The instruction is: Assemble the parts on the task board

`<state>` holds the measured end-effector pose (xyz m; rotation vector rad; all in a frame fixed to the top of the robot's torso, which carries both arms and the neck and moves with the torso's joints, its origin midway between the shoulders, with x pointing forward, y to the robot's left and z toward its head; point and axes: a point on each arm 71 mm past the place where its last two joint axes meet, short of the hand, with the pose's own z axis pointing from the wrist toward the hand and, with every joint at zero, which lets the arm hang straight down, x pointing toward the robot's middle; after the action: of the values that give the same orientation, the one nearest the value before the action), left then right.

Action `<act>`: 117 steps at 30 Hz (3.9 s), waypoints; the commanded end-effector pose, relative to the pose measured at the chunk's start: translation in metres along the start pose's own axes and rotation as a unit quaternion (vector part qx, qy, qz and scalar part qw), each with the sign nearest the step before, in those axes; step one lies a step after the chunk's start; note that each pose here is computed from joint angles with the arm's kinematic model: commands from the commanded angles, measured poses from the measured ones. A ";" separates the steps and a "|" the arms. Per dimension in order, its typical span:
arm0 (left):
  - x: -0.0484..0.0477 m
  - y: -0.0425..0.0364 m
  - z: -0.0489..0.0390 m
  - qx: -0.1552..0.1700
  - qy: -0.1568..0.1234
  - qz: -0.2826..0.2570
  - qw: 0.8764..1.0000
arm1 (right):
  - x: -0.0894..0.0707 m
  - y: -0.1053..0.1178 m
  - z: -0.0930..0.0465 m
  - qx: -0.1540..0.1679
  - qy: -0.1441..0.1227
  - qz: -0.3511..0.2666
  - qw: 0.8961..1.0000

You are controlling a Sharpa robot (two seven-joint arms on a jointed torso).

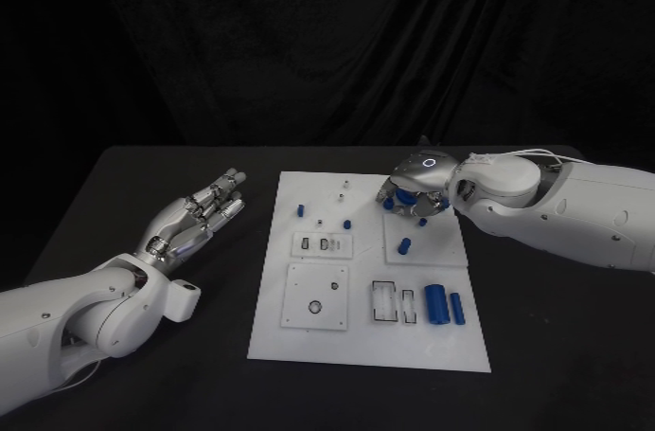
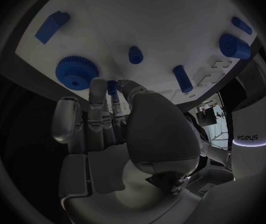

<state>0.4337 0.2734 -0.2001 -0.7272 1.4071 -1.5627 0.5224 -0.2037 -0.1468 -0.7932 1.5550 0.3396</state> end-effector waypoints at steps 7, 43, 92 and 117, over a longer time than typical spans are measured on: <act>0.0012 -0.0100 0.0008 0.069 0.011 -0.004 0.998 | 0.001 0.000 0.005 -0.004 -0.014 -0.006 1.000; -0.0028 -0.0078 -0.0001 0.059 0.011 -0.004 0.998 | -0.039 0.010 0.027 -0.030 -0.100 -0.029 0.994; 0.0041 -0.0039 0.0091 0.057 0.025 -0.011 0.998 | -0.039 0.016 0.075 -0.023 -0.052 -0.046 0.997; 0.0030 -0.0021 0.0110 0.054 0.027 -0.012 0.998 | -0.034 0.020 0.081 -0.024 -0.055 -0.045 0.997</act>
<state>0.4436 0.2677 -0.2045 -0.7148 1.4319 -1.5952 0.5699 -0.1290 -0.1298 -0.8579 1.4146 0.3501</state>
